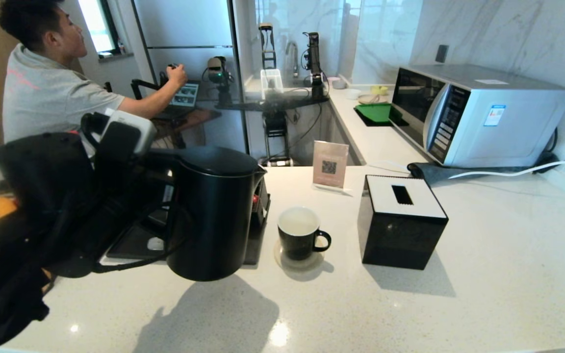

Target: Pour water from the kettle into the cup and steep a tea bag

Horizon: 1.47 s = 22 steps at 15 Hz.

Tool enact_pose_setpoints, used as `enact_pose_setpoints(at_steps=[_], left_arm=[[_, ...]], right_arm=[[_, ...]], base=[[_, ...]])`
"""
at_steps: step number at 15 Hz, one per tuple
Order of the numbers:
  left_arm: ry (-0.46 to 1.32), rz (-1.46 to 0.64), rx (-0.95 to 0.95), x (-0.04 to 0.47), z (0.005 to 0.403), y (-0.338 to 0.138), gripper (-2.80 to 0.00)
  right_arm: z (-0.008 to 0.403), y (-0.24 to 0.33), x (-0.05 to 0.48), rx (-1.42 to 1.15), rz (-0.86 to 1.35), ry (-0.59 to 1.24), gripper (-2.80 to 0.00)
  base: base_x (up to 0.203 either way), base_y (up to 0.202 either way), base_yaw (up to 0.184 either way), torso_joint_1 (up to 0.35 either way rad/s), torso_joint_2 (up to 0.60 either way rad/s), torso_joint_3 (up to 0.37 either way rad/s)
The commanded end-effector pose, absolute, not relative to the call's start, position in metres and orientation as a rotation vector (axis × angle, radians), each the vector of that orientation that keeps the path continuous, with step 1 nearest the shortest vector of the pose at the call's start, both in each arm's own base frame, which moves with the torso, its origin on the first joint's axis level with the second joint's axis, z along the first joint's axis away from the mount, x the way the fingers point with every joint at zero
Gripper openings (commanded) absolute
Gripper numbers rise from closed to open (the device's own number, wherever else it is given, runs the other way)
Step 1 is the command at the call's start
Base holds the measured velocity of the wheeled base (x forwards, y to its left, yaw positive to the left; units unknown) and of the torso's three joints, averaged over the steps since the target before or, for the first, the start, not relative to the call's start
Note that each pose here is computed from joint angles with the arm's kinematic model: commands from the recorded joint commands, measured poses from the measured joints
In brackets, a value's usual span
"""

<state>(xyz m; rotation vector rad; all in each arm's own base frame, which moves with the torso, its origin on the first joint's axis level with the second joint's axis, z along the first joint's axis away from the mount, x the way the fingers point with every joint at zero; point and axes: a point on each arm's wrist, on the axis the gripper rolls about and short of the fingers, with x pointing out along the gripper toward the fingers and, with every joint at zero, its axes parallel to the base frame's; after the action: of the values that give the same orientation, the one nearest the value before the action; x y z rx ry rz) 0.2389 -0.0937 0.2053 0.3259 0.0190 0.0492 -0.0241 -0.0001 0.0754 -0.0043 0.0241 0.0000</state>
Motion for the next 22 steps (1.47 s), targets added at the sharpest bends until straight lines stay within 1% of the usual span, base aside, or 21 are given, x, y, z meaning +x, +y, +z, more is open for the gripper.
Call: enact_pose_setpoints(at_steps=[1,8,16,22], left_arm=[[0.034,0.048,0.335,0.247,0.204,-0.101,-2.8],[0.103,0.034,0.371,0.265,0.202,-0.117,-2.8],[0.179,0.03,0.424,0.268,0.198,-0.121,-2.8],[0.204,0.028,0.474,0.277,0.195,-0.129,-2.8]], right_arm=[[0.075,0.0,-0.024,-0.005,0.0,0.026,-2.8],[0.075,0.0,-0.024,-0.005,0.0,0.026,-2.8],[0.075,0.0,-0.024,-0.005,0.0,0.026,-2.8],[0.075,0.0,-0.024,-0.005,0.0,0.026,-2.8]], base=[[0.0,0.0,0.0,0.0,0.0,0.0],[0.0,0.0,0.0,0.0,0.0,0.0],[0.0,0.0,0.0,0.0,0.0,0.0],[0.0,0.0,0.0,0.0,0.0,0.0]])
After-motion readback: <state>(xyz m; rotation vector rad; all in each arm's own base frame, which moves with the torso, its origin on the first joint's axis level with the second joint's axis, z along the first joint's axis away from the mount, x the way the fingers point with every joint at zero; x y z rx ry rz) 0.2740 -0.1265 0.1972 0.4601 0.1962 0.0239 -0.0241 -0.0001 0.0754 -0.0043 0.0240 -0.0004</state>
